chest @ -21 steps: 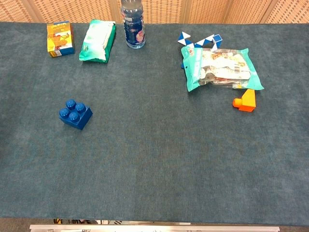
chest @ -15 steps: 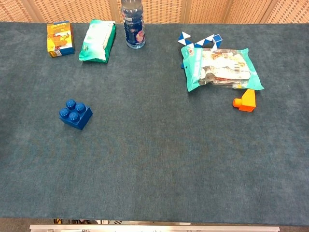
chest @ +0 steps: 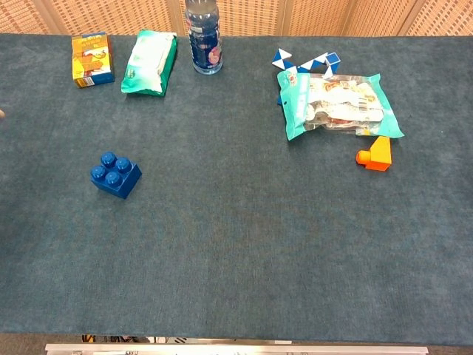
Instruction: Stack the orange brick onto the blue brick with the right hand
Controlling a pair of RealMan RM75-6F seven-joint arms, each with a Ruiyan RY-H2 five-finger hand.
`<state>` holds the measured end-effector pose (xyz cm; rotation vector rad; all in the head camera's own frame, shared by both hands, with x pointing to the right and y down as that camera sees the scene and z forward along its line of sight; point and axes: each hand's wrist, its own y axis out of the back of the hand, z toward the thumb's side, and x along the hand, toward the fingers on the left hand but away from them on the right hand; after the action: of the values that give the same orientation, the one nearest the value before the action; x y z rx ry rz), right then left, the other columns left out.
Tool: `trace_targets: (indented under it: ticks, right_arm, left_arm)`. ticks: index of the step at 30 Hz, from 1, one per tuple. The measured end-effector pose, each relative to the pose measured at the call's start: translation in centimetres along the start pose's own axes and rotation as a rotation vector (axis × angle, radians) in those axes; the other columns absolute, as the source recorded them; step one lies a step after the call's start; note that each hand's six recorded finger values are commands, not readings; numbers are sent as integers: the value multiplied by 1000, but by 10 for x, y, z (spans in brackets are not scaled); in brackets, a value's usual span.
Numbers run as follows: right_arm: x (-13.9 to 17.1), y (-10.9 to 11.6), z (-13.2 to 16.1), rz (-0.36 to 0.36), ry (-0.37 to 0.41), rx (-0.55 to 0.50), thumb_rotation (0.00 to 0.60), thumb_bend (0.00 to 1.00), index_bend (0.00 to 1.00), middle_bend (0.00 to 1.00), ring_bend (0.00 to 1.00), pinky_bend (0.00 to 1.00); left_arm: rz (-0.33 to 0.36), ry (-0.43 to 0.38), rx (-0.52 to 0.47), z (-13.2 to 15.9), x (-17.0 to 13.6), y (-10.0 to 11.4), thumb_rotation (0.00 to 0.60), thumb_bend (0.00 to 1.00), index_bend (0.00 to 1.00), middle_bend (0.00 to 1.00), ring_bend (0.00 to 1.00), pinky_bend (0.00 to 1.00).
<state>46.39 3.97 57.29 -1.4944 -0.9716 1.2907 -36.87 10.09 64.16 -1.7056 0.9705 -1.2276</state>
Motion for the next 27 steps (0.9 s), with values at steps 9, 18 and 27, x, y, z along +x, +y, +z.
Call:
trace_targets:
  ticks: [9, 18, 27]
  right_arm:
    - [-2, 1, 4, 4, -1, 7, 600, 153, 111, 321, 150, 234]
    - [-1, -1, 2, 6, -14, 5, 600, 152, 112, 321, 150, 234]
    - [1, 1, 0, -3, -25, 0, 600, 153, 111, 321, 150, 234]
  left_arm:
    - [-189, -197, 119, 14, 41, -18, 600, 274, 114, 108, 99, 115]
    - [-311, -296, 227, 23, 75, -35, 600, 274, 95, 70, 84, 113]
    - [-373, -305, 265, 32, 100, -58, 600, 274, 69, 45, 76, 111]
